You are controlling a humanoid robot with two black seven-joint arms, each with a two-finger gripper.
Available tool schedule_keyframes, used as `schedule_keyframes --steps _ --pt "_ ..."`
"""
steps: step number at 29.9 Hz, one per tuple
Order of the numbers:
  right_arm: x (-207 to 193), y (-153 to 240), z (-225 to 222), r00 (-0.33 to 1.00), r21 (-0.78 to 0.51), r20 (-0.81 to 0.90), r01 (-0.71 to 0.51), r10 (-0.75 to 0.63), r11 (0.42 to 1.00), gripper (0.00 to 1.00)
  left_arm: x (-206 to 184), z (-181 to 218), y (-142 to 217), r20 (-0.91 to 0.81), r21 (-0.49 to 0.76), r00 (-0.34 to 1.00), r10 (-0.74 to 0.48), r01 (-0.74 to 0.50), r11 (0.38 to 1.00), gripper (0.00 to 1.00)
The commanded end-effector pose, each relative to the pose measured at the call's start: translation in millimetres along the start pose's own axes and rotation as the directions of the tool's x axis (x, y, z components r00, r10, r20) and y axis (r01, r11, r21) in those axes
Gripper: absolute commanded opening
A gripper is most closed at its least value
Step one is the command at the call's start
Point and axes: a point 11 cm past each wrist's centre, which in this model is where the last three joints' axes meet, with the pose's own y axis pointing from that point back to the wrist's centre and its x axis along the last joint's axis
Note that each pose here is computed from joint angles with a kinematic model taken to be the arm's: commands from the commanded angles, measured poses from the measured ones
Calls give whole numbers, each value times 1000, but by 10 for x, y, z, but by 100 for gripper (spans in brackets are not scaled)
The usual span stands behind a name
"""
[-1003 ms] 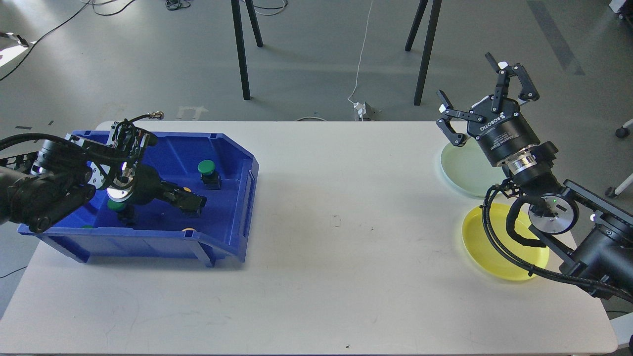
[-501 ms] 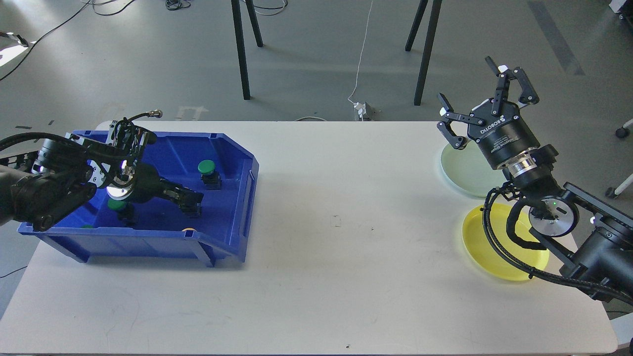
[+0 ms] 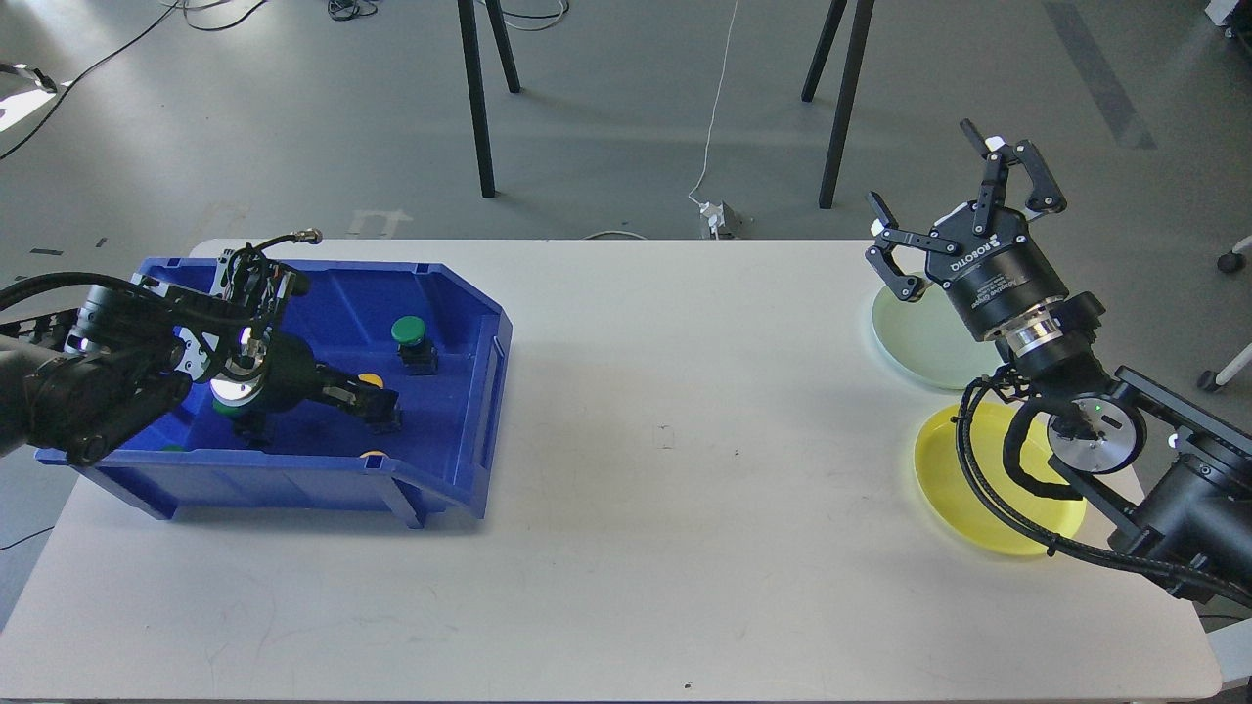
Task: Pass button and place on color plate
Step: 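Close the left gripper on the yellow button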
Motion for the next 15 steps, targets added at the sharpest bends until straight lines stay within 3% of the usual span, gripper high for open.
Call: schedule_keyframes --steps 1,3,4,15 --pt "19 23 16 1000 -3 1 -6 6 1000 99 -14 -3 -4 -2 0 1000 -2 2 1000 27" --pt "19 23 16 1000 -3 1 -6 6 1000 99 -14 -3 -4 -2 0 1000 -2 2 1000 11" --pt "19 23 16 1000 -3 1 -6 6 1000 99 -14 -3 -4 -2 0 1000 -2 2 1000 8" --pt "26 36 23 1000 -2 4 -9 9 1000 99 71 47 36 8 -16 1000 18 -17 1000 8"
